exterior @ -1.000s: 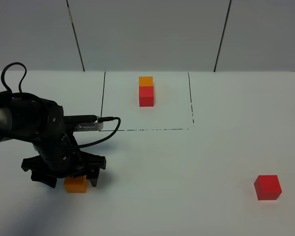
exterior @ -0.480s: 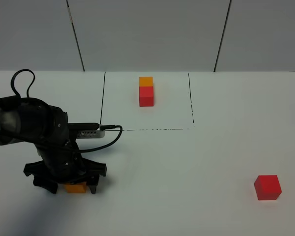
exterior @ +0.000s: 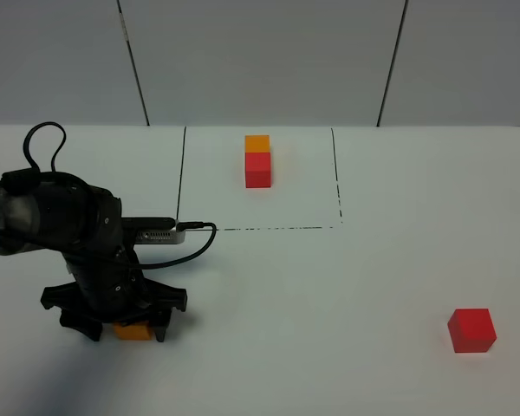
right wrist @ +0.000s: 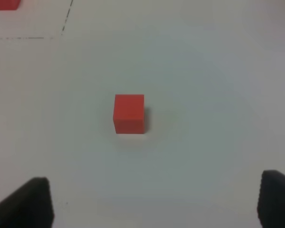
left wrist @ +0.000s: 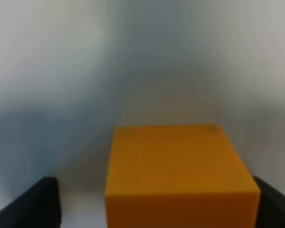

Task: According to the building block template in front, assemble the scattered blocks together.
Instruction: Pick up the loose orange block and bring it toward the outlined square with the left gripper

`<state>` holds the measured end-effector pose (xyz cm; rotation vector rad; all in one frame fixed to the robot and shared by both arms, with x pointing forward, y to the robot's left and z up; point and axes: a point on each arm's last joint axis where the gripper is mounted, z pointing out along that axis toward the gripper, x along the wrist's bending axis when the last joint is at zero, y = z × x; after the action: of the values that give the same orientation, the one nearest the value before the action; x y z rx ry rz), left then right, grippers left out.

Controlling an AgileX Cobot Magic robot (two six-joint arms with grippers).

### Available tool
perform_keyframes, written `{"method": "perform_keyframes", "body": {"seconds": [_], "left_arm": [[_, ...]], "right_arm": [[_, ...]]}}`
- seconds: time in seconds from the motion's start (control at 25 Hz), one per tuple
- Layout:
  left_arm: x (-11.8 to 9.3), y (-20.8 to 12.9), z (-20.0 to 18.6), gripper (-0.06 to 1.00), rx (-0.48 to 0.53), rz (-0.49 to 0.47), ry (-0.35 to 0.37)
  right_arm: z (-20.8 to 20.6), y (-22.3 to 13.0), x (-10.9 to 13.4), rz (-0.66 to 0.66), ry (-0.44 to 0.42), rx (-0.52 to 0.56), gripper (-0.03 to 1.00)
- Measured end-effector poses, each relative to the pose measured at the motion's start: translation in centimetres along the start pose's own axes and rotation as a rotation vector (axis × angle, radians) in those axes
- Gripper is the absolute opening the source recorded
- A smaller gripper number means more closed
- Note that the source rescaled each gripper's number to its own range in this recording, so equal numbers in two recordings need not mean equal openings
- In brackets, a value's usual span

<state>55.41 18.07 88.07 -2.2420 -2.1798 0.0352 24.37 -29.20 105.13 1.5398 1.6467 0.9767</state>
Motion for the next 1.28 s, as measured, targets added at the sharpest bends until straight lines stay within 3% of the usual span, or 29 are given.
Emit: {"method": "perform_keyframes", "body": {"seconds": [0.12, 0.36, 1.04, 1.28], "left_arm": [[0.08, 0.0, 0.0, 0.53, 0.002, 0.004, 0.006], [0.03, 0.15, 0.02, 0.0, -0.015, 0.005, 0.001], [-0.02, 0.22, 0.02, 0.0, -0.022, 0.004, -0.005], [-0.17, 0.42, 0.02, 0.0, -0.045, 0.127, -0.019]], "right_arm": [[0.0, 0.0, 0.0, 0.0, 0.0, 0.0, 0.73], [0.0, 0.0, 0.0, 0.0, 0.0, 0.0, 0.73], [0.0, 0.0, 0.0, 0.0, 0.0, 0.0, 0.73], [0.0, 0.0, 0.01, 0.0, 0.001, 0.0, 0.73]]}}
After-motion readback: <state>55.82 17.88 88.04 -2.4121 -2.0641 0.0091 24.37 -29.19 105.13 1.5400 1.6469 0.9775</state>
